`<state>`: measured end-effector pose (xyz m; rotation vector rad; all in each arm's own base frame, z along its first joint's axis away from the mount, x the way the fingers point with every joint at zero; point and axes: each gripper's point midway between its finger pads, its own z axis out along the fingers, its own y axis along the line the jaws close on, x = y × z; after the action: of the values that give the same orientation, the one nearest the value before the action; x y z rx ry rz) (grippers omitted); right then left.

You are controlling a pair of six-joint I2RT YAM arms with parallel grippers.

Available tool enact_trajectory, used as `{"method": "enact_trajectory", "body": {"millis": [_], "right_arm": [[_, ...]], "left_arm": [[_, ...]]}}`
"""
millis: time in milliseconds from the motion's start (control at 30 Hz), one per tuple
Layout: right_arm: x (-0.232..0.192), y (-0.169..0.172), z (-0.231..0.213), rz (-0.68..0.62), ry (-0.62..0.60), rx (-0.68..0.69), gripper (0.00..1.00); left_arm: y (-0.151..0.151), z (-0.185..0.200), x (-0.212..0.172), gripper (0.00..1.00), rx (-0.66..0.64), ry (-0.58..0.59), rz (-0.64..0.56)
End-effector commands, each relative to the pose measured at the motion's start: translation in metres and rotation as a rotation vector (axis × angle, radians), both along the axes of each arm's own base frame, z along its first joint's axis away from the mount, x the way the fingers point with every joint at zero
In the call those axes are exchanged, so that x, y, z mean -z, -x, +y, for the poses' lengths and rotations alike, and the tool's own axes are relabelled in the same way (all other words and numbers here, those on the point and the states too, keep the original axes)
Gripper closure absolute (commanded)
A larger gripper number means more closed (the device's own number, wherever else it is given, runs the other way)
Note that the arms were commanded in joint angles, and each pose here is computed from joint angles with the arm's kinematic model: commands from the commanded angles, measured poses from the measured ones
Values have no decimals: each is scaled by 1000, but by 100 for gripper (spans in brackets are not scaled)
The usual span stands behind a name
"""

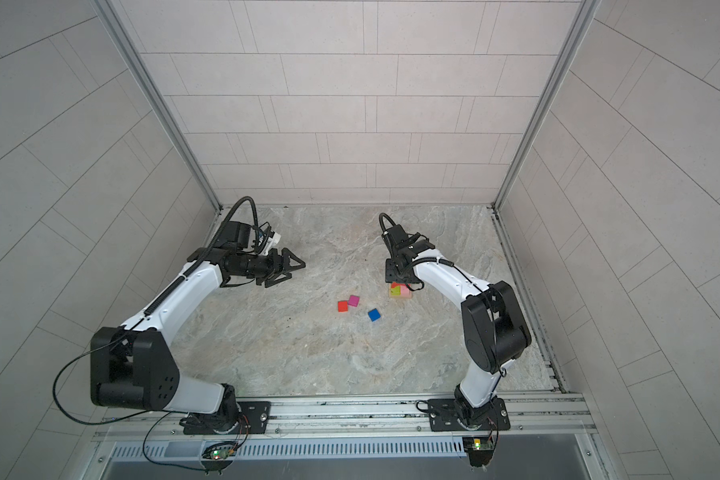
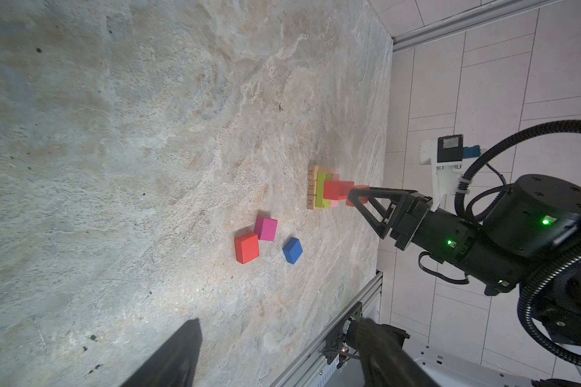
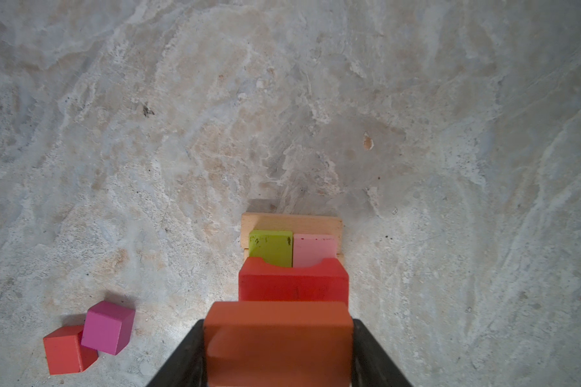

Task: Build the wood block tower
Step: 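Lift the orange block with the right gripper and carry it over the red arch block, then lower the orange block onto the red arch block and open the right gripper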

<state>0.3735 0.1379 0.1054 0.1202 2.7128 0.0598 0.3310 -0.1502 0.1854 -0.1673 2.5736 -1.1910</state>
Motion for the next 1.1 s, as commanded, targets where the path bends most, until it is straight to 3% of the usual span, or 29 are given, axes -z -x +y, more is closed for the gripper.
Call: {"method": "enact_trajectory", "body": {"millis": [0, 1067], "right_arm": [[0, -1, -8, -7, 26, 12, 55], [15, -4, -10, 6, 50, 13, 55]], "left_arm": [[2, -2, 1, 19, 18, 5, 0], [1, -3, 1, 19, 18, 11, 2]]}}
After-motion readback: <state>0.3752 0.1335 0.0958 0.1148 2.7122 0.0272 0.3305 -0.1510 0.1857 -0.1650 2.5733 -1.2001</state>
